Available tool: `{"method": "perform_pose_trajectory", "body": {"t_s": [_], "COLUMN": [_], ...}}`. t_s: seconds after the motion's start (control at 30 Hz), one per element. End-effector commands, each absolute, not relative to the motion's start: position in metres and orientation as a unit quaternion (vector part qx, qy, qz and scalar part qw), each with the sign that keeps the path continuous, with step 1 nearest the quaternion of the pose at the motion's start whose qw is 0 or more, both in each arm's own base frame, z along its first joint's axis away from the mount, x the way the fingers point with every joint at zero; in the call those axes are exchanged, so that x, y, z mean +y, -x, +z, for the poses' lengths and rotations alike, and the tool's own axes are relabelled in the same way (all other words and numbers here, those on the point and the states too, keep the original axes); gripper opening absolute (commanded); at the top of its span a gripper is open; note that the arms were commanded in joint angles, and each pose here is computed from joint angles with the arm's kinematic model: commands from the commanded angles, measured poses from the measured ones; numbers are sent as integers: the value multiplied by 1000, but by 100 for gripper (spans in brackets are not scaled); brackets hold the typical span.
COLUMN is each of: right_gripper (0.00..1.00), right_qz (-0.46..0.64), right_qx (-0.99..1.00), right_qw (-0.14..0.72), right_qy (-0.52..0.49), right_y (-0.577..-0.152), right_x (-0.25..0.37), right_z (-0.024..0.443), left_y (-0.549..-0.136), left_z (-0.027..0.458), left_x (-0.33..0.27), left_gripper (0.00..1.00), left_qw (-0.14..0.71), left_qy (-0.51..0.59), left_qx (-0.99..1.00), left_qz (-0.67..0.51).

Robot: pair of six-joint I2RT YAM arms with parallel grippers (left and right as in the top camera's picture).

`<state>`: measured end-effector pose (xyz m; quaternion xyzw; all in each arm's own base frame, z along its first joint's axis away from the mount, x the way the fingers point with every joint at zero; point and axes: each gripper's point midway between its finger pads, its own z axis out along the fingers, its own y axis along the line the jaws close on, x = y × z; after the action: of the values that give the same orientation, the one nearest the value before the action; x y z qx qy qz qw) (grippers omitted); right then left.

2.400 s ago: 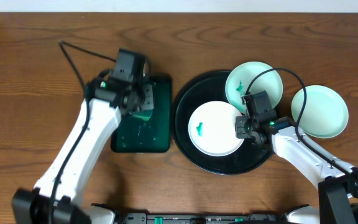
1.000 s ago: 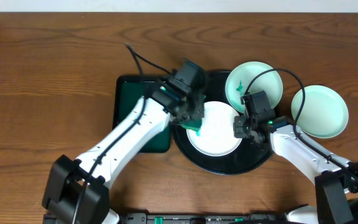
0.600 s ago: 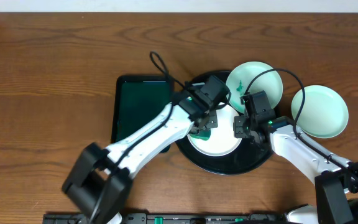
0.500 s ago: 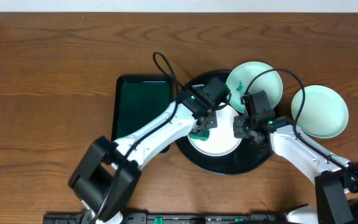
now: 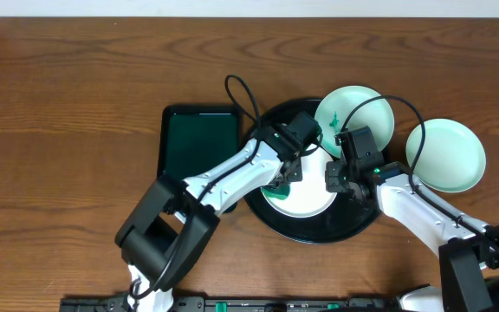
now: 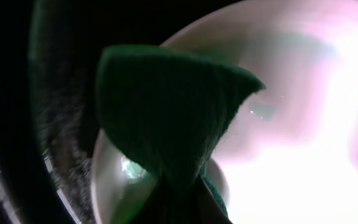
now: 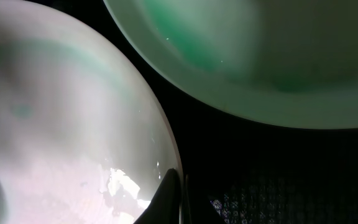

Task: Clean dirty plates on tray and stack at the side

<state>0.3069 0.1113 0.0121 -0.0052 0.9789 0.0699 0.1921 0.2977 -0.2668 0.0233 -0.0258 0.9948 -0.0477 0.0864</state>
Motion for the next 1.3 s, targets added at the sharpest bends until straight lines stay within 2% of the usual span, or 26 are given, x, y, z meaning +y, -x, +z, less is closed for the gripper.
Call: {"method": "perform_pose_trajectory", "body": {"t_s": [0.0,0.47,0.73,0.97,1.13,1.27], "right_gripper": [1,1,1,1,1,1], "right_qz": [69,77,78,78,79,79], "right_qx": [980,980,980,979,979,979], "right_qw": [186,184,184,185,185,186], "right_qy": [3,14,14,14,14,14], "right_y": [-305,-304,-304,-305,-305,-305], "right_x": [108,111,112,112,112,112], "right_z": [7,7,7,7,7,7], "left_y": [-288,-263,-243,-259,-292,-311], "left_z": [0,-24,1,60,102,117], "left_x": [-270,-289,-336,-352,-327,-304], "left_gripper": [7,7,7,7,7,7], "left_qw": [48,-31,-73,4,119,186], "left_qy": [-5,-52,-138,-171,-147,-135], "left_qx": [998,993,957,939,952,956], "left_qz": [-50,-99,-243,-299,-241,-181]}}
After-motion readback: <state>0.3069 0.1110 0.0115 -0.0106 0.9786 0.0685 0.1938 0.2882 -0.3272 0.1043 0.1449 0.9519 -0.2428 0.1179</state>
